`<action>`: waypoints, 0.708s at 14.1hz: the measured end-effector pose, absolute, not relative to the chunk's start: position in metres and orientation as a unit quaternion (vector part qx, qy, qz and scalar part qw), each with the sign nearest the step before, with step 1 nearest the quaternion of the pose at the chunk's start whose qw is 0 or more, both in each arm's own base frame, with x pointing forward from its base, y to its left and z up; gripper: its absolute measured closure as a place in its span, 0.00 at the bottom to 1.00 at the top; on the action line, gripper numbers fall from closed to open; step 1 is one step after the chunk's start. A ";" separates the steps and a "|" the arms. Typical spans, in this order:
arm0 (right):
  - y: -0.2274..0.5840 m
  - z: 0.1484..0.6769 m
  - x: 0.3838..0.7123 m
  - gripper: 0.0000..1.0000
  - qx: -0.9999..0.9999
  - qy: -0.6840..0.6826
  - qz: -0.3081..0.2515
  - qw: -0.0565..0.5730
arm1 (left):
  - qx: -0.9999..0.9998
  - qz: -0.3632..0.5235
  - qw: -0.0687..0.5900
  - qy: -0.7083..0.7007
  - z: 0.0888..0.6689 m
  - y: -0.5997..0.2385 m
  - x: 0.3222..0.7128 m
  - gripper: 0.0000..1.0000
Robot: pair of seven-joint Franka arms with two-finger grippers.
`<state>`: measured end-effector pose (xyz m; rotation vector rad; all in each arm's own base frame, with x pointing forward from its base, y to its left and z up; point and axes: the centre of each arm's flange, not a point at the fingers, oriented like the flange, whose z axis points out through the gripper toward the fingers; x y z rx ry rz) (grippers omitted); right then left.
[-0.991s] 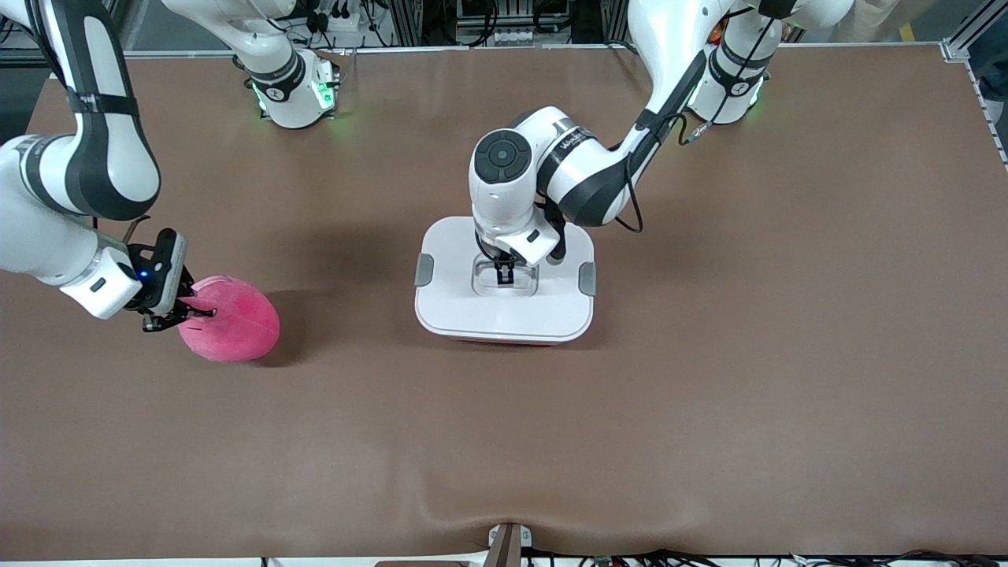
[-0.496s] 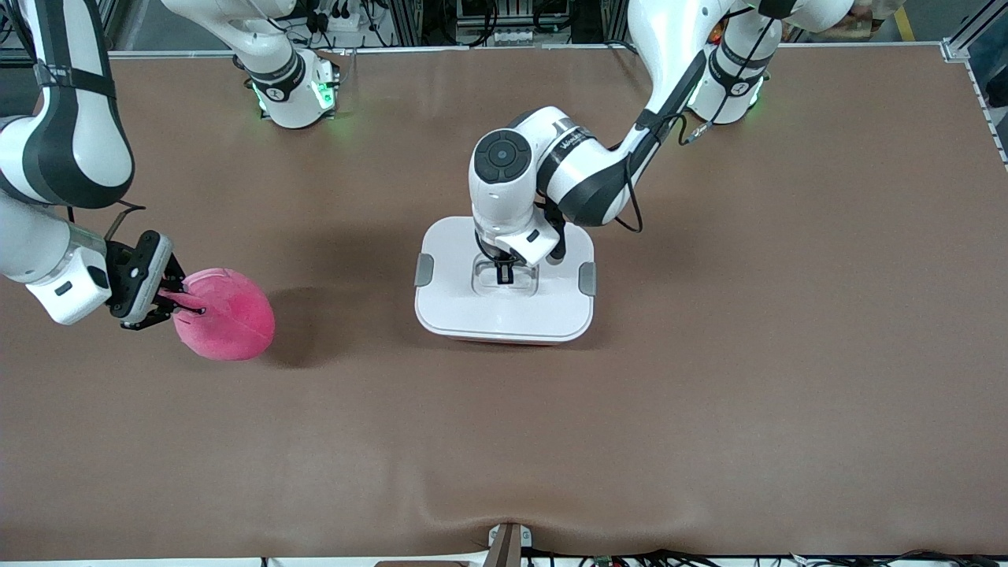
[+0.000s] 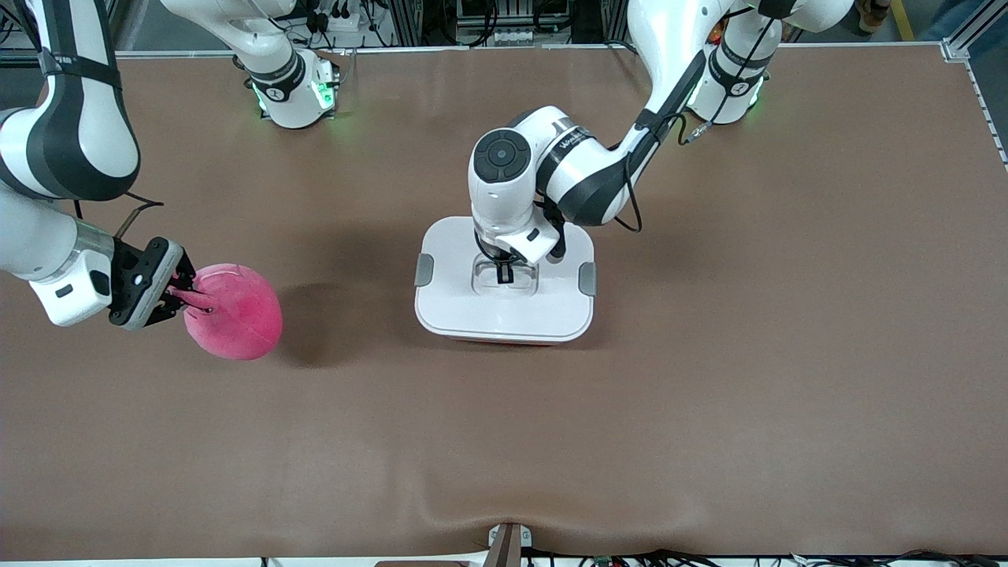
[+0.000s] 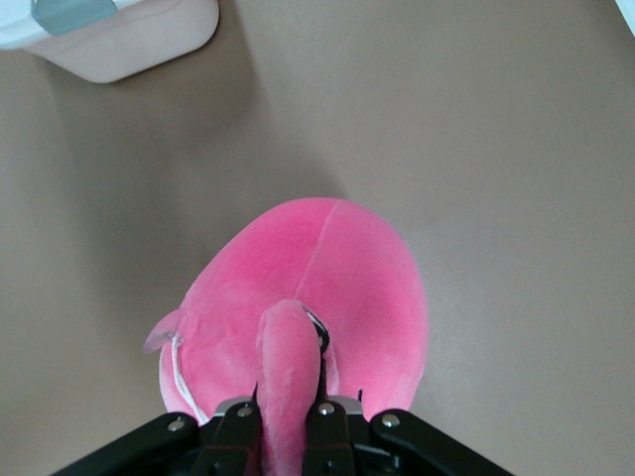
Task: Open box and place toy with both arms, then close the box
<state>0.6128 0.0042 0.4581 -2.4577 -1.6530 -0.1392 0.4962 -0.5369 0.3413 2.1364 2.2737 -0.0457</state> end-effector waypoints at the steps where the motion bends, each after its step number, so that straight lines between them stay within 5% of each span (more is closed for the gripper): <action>1: 0.006 0.460 0.613 0.87 -0.827 -0.553 -0.046 0.089 | 0.685 -0.015 0.011 0.729 0.341 -0.537 0.496 0.71; 10: 0.006 0.460 0.613 0.87 -0.828 -0.551 -0.045 0.090 | 0.684 -0.015 0.012 0.729 0.342 -0.537 0.496 0.82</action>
